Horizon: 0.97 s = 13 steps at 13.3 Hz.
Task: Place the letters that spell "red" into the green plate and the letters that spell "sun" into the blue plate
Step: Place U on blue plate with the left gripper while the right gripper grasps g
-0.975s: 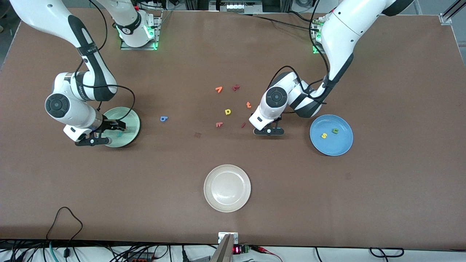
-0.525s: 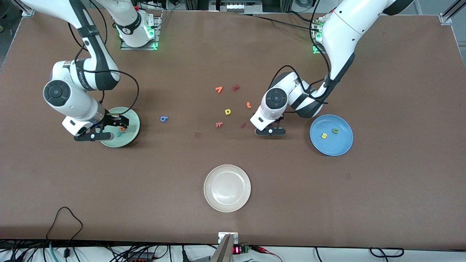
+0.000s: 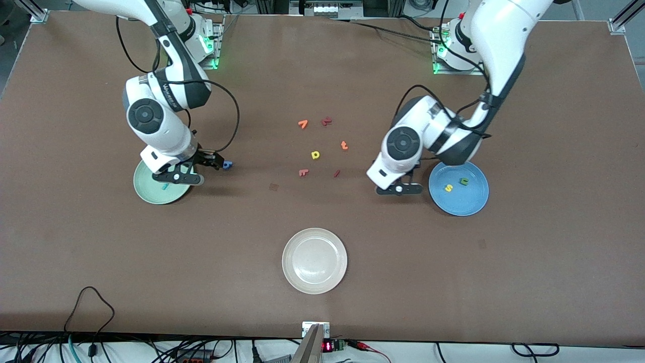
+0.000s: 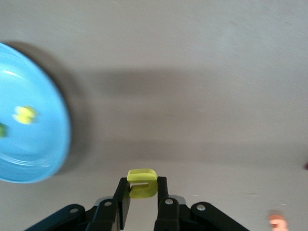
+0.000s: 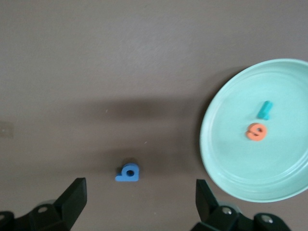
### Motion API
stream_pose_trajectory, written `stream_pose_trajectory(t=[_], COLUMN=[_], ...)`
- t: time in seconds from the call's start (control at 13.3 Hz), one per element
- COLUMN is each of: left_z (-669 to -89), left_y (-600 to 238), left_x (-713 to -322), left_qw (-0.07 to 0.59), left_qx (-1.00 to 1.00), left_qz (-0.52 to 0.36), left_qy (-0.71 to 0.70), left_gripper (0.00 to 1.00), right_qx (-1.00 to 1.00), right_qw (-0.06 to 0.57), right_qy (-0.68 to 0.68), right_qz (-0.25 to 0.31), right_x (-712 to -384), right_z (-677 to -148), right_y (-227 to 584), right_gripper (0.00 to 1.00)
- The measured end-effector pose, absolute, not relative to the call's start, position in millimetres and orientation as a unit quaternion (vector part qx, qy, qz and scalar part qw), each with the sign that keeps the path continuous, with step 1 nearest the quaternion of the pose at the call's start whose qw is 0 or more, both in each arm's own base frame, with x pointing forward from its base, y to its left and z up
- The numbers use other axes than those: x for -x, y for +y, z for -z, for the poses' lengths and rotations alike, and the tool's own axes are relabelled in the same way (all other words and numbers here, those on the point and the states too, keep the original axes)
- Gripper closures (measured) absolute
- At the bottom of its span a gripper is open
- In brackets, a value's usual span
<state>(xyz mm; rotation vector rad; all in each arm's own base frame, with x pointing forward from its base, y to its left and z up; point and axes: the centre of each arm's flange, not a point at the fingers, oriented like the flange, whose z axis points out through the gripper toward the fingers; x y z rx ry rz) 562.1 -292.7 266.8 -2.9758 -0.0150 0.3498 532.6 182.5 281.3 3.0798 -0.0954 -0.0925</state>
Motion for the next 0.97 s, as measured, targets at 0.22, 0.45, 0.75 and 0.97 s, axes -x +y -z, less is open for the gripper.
stream_pose_trajectory(t=[0.22, 0.45, 0.75, 0.97], left_z=[-281.0, -272.4, -236.7, -204.6], left_y=[-208.4, -131.1, -114.6, -102.0], left_x=[-592.1, -606.3, -603.0, -603.4], left_qw=[0.071, 0.059, 0.078, 0.071], left_qx=[0.988, 0.985, 0.982, 0.985], left_qz=[-0.139, -0.161, -0.171, -0.154], left_qy=[0.013, 0.011, 0.028, 0.032], left_gripper=[0.73, 0.73, 0.73, 0.73], right_qx=[-0.999, -0.999, -0.998, -0.998], right_qw=[0.019, 0.018, 0.021, 0.019], right_qy=[-0.027, -0.022, -0.015, -0.013], right_qz=[0.025, 0.038, 0.054, 0.057], right_x=[-519.6, -508.4, -500.8, -496.4], right_z=[-244.1, -214.1, -195.2, -184.6], right_y=[192.2, 195.4, 201.4, 203.5], right_gripper=[0.00, 0.00, 0.00, 0.00])
